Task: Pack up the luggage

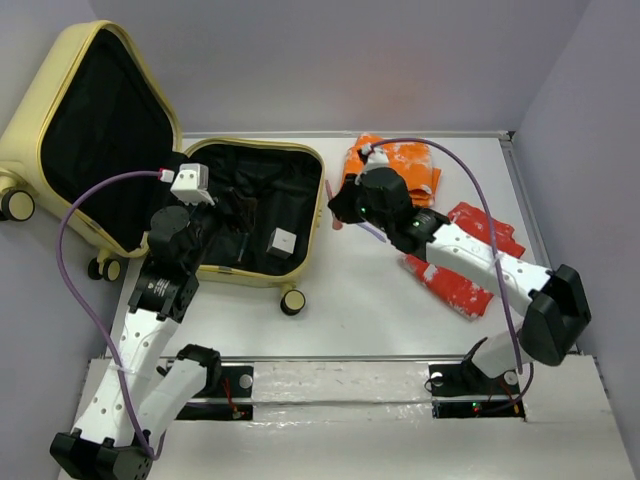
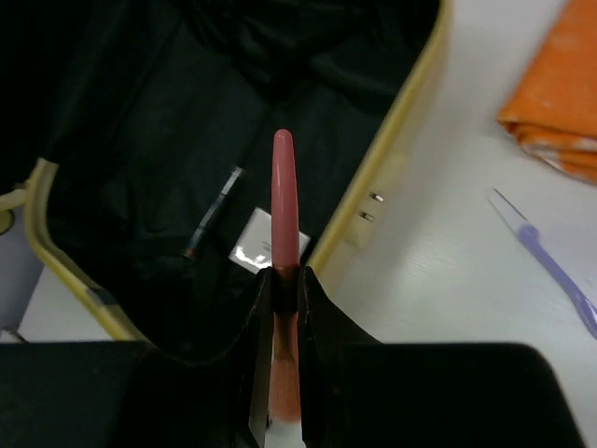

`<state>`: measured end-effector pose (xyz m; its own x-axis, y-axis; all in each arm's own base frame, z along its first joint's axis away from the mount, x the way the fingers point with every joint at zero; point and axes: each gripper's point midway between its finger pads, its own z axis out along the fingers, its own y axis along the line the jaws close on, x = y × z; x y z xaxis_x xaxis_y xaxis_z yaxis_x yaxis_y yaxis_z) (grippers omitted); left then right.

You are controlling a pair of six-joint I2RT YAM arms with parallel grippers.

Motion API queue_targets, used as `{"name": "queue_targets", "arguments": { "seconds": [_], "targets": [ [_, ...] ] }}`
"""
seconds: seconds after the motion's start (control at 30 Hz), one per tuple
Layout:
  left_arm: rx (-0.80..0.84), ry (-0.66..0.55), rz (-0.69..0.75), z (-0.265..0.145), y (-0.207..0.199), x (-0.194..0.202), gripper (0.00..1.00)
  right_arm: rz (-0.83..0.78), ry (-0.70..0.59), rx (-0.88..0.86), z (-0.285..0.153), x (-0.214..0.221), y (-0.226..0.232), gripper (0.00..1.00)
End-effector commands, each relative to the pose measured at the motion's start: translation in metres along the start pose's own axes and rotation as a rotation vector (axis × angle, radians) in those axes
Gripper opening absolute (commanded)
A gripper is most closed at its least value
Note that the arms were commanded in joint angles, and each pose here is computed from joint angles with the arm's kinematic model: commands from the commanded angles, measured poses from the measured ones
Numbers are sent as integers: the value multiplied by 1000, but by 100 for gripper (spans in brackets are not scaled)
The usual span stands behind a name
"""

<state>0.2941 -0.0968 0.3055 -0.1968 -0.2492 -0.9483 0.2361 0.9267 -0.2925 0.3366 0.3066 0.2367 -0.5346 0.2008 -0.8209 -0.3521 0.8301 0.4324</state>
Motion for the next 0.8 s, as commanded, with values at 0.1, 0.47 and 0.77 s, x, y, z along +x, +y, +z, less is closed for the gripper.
{"name": "queue_targets", "arguments": {
  "seconds": [0.1,0.47,0.77],
  "targets": [
    [23,-99,3,-9,-6,-24,96,-76,56,-299,45,-13,110,34],
    [32,-96,-4,-9,-8,-23,99,-191,36,-85,28,-37,6,74],
    [59,-96,-1,-10,-13,-25,99,-291,158,110,30,-16,-119,57]
  ]
}}
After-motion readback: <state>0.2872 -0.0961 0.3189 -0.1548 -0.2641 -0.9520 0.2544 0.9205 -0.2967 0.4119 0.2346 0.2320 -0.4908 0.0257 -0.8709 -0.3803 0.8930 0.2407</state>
